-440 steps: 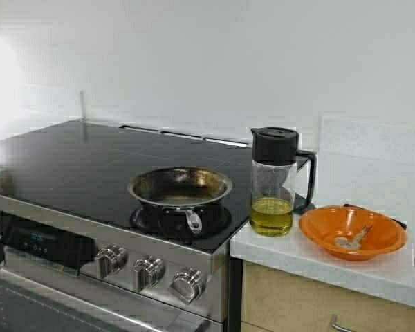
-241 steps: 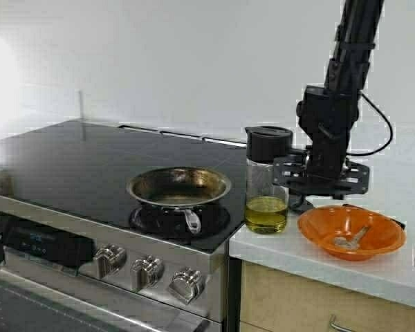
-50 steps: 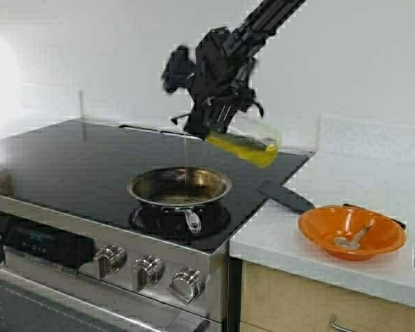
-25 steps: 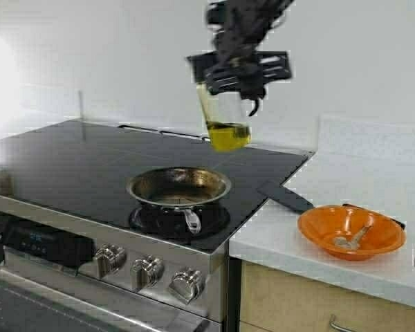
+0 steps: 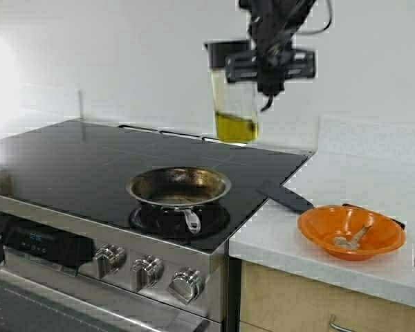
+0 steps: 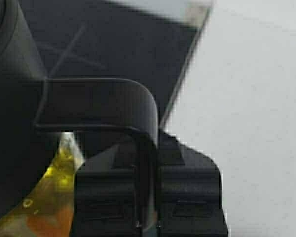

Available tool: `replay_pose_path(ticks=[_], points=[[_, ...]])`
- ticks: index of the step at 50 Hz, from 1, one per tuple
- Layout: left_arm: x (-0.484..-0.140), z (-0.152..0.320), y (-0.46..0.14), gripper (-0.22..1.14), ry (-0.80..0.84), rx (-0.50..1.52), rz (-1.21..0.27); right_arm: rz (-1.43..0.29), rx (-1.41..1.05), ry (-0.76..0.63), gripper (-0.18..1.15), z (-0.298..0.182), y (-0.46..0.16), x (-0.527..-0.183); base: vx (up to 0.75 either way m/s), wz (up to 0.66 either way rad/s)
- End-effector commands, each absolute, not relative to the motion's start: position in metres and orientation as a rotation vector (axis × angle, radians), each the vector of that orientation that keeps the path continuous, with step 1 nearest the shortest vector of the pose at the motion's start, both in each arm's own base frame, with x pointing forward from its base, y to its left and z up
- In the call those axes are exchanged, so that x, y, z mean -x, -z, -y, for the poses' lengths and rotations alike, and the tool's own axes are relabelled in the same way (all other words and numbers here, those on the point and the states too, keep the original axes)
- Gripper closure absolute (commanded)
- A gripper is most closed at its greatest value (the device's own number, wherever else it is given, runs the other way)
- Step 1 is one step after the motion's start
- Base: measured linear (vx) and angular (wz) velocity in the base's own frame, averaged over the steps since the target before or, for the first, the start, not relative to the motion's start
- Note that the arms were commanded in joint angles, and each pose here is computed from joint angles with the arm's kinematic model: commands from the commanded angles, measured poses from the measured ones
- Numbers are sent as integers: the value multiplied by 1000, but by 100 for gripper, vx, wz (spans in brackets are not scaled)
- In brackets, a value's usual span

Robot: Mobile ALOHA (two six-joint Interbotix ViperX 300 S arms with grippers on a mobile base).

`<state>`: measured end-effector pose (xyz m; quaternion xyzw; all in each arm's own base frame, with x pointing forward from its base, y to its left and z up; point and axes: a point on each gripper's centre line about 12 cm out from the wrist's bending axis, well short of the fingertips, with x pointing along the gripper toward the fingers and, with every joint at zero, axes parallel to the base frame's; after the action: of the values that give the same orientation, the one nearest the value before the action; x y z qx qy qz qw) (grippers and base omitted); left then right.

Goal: Add oil to the pan and cook the shrimp and serve it

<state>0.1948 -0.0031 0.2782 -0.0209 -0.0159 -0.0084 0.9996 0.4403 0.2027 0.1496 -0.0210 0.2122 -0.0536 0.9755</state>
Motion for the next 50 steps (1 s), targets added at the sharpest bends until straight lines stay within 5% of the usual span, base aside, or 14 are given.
replay_pose_path(ticks=[1, 21, 50], points=[[-196, 3, -282, 89, 15, 42, 41, -339, -16, 101, 90, -162, -214, -428, 0, 0], [-195, 3, -281, 89, 15, 40, 41, -342, -20, 183, 90, -13, -252, -408, 0, 0], [-195, 3, -279, 89, 15, 29, 35, -403, -22, 427, 90, 167, -234, -451, 0, 0]])
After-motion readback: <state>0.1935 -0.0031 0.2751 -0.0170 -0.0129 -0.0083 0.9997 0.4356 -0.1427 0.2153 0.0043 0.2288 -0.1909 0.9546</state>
